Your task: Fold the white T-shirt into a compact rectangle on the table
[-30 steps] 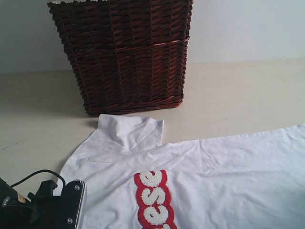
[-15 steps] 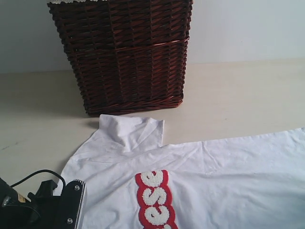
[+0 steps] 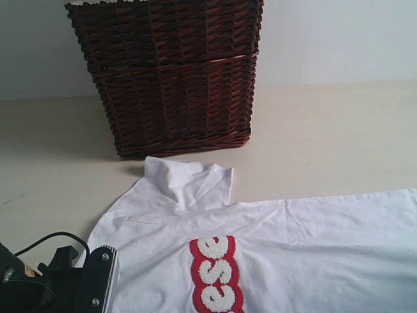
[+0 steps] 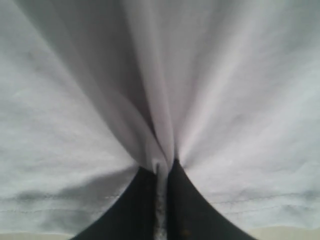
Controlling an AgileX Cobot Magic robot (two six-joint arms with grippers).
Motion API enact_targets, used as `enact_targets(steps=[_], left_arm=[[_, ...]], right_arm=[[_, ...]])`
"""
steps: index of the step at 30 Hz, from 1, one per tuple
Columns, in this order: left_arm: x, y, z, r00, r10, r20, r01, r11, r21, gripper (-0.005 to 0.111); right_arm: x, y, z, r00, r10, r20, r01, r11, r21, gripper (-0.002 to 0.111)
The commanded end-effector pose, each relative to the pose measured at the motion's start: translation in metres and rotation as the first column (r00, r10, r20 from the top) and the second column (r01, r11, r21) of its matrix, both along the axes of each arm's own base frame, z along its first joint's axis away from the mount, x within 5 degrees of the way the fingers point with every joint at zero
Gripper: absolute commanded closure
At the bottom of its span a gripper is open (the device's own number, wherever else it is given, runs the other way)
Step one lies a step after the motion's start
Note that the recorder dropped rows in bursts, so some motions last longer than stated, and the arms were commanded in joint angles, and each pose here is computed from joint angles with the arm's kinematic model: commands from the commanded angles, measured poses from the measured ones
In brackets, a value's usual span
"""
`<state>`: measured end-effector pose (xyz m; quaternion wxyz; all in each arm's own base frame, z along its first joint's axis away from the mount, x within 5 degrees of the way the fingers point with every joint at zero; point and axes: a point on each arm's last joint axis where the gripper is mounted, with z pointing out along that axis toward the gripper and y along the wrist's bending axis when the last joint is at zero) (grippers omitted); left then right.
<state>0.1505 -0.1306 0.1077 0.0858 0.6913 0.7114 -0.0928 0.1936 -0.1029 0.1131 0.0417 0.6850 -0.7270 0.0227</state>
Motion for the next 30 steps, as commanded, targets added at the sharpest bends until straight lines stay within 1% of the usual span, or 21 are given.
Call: enact_targets(steps=[1, 11, 22, 30], left_arm=[[-0.0053, 0.0094, -0.0149, 0.998, -0.063, -0.003, 0.063, 0.996, 0.070, 0.107], [-0.0053, 0.0094, -0.0149, 0.998, -0.063, -0.003, 0.063, 0.996, 0.070, 0.107], [-0.0053, 0.0094, -0.0149, 0.998, -0.063, -0.003, 0.063, 0.996, 0.070, 0.107], [-0.0053, 0.0094, -0.0149, 0.998, -0.063, -0.003, 0.063, 0.996, 0.070, 0.107]], right_arm=[[-0.0032, 0.0014, -0.0077, 0.999, -0.048, -0.026, 0.049, 0.999, 0.021, 0.108], [-0.0029, 0.0014, -0.0068, 0.999, -0.050, -0.019, 0.050, 0.999, 0.020, 0.108], [-0.0010, 0.0020, -0.0065, 0.992, -0.128, 0.008, 0.128, 0.992, 0.025, 0.108], [-0.0010, 0.0021, -0.0065, 0.988, -0.156, 0.009, 0.156, 0.987, 0.025, 0.108]])
